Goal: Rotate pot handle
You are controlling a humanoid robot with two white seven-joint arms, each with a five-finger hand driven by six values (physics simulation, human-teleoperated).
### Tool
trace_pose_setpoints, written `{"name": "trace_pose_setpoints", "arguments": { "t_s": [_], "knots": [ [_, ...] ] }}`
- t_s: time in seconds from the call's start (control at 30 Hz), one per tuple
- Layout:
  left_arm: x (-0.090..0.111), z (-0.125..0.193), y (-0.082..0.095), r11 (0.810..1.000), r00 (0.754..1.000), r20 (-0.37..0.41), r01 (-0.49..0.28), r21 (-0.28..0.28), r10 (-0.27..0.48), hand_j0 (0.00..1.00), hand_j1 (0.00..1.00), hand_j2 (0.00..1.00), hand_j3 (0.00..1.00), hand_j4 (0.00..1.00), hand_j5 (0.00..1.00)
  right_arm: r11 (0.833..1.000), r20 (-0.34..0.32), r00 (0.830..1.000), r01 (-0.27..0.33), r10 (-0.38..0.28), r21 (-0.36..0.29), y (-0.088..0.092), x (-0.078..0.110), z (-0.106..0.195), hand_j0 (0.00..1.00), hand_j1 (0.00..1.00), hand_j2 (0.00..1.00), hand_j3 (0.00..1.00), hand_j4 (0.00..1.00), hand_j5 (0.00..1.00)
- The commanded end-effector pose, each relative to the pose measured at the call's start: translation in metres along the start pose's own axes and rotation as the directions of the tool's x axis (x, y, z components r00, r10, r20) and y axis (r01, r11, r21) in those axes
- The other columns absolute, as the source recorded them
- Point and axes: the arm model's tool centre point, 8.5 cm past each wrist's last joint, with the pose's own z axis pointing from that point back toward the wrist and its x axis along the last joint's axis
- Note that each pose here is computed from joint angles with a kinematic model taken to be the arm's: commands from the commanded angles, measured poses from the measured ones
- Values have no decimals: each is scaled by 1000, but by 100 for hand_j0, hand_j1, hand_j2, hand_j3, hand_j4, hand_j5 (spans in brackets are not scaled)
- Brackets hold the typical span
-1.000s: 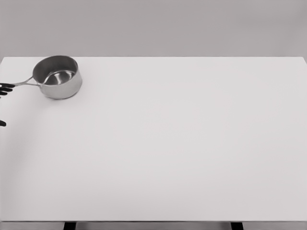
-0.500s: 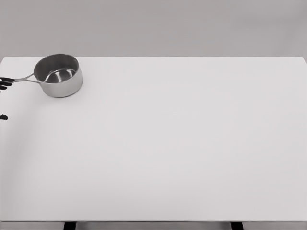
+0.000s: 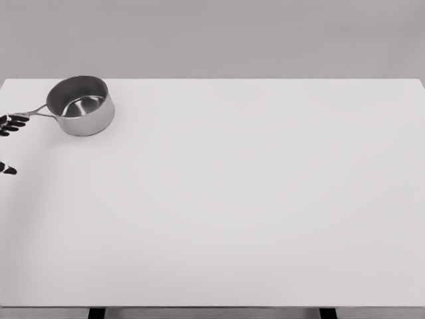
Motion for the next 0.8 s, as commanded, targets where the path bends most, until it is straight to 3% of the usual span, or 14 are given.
{"name": "trace_pose_setpoints", "arguments": {
  "t_s": [0.0, 0.23, 0.3, 0.53, 0.77],
  "knots": [
    [6, 0, -1, 1000, 1000, 24, 16, -5, -16, 100, 100, 100, 100, 100, 100, 1000, 0, 1000, 1, -1, 0, 0, 0, 0, 100, 100, 100, 100, 100, 100],
    [1, -3, -11, 999, 999, -2, 34, -31, -34, 100, 100, 100, 100, 100, 100, 1000, -2, 1000, 1, -1, 0, 0, 0, 0, 100, 100, 100, 100, 100, 100],
    [1, -5, -9, 997, 997, -22, 73, -21, -73, 100, 100, 100, 100, 100, 100, 1000, 1, 1000, 0, 0, 0, 0, 0, 0, 100, 100, 100, 100, 100, 100],
    [-2, -6, -4, 995, 994, -49, 101, -7, -101, 100, 100, 100, 100, 100, 100, 1000, 0, 1000, -1, 1, 0, 0, 0, 0, 100, 100, 100, 100, 100, 100],
    [0, -14, 4, 995, 994, -55, 99, 18, -97, 100, 100, 100, 100, 100, 100, 1000, 0, 1000, 1, -1, 0, 0, 0, 0, 100, 100, 100, 100, 100, 100]
  ]
}}
